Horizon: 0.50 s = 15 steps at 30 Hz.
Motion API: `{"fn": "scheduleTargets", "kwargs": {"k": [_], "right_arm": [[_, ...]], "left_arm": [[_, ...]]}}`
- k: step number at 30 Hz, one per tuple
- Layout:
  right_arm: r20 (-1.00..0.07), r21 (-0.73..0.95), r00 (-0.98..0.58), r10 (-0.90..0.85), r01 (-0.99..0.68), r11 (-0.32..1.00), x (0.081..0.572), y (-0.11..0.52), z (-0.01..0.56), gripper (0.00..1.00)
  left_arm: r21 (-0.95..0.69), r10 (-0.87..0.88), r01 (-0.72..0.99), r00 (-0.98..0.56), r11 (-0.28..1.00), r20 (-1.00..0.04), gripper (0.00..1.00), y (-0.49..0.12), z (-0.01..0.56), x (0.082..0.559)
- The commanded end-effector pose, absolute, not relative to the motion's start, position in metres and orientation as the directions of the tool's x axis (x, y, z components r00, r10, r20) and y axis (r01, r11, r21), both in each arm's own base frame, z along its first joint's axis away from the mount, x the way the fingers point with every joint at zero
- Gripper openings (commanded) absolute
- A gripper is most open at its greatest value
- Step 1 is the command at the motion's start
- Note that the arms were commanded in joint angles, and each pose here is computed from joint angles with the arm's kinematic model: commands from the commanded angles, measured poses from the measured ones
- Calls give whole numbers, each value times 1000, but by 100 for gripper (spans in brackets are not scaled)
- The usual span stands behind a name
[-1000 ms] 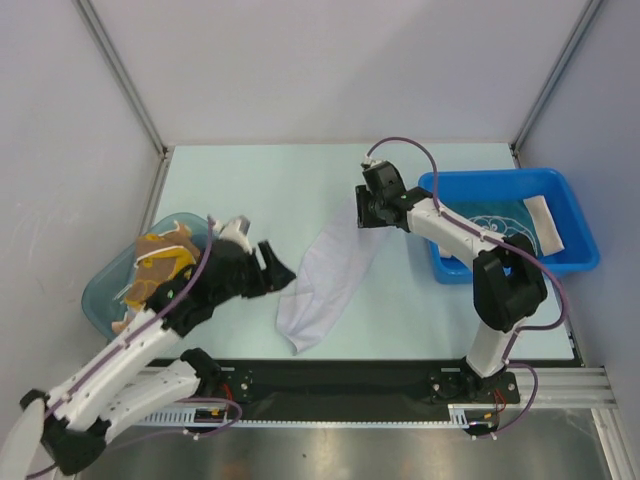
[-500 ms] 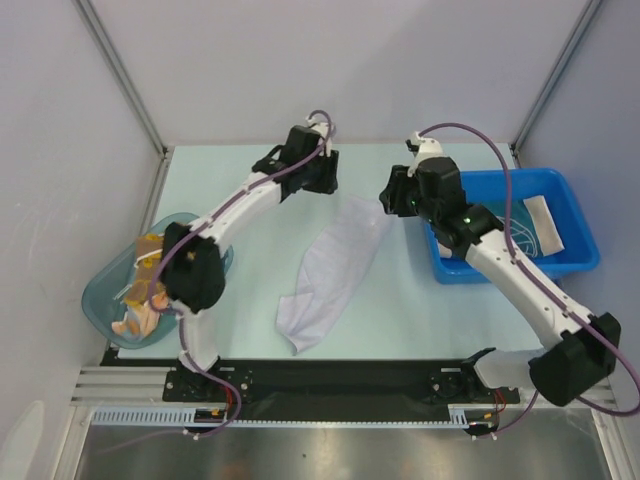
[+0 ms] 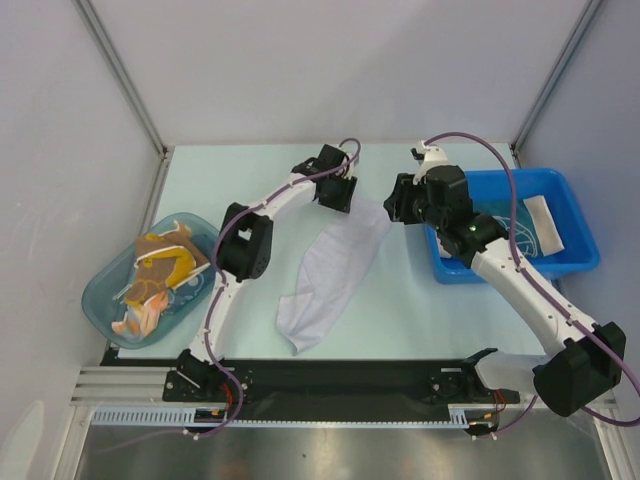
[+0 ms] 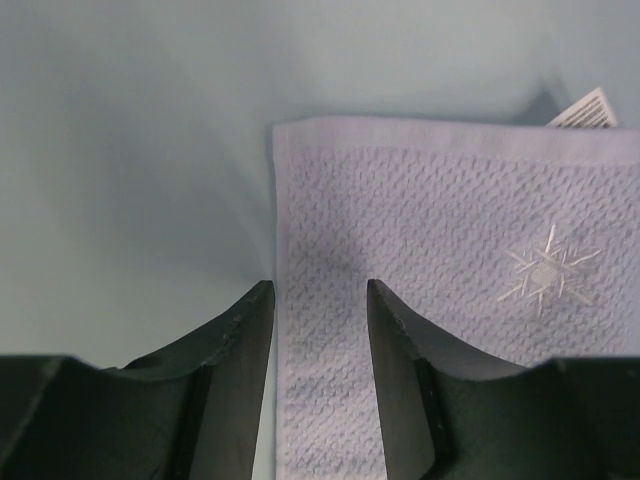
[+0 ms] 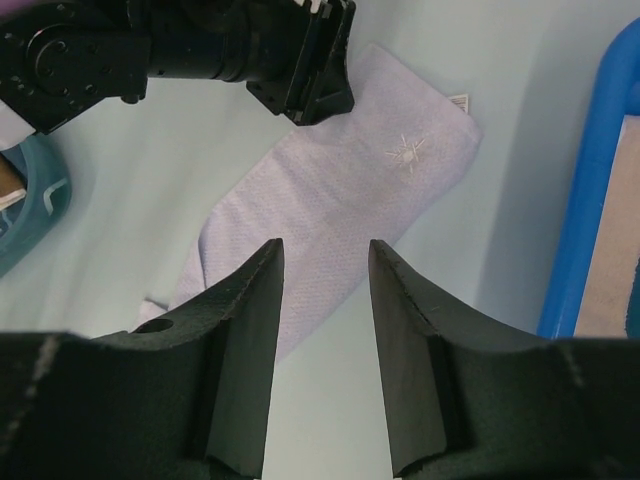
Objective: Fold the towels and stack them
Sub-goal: Flatten out the crumpled towel
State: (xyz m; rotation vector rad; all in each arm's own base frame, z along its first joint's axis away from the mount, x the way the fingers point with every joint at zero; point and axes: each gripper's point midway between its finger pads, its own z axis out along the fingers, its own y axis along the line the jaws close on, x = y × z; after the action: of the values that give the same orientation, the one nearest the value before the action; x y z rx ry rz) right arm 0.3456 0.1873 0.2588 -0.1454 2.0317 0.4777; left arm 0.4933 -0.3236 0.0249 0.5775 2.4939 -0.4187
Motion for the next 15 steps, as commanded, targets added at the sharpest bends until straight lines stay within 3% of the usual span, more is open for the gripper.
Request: {"fn": "scheduleTargets", "kwargs": {"k": [1, 6, 12, 15], "right_arm": [[-888, 272, -448, 105, -325, 906, 348, 188, 270, 44], [-883, 296, -456, 112, -353, 888, 343, 194, 269, 44], [-876, 303, -467, 116, -350, 886, 341, 193, 266, 45], [-872, 310, -475, 122, -341, 888, 339, 192, 264, 45]], "left_arm": [[-193, 295, 496, -738, 846, -606, 48, -336, 43, 503], [-164, 304, 468, -765, 868, -568, 43, -328, 17, 501], [-182, 309, 460, -791, 869, -527, 27, -333, 2, 485], [-158, 320, 456, -794, 876, -516, 12, -335, -2, 474]]}}
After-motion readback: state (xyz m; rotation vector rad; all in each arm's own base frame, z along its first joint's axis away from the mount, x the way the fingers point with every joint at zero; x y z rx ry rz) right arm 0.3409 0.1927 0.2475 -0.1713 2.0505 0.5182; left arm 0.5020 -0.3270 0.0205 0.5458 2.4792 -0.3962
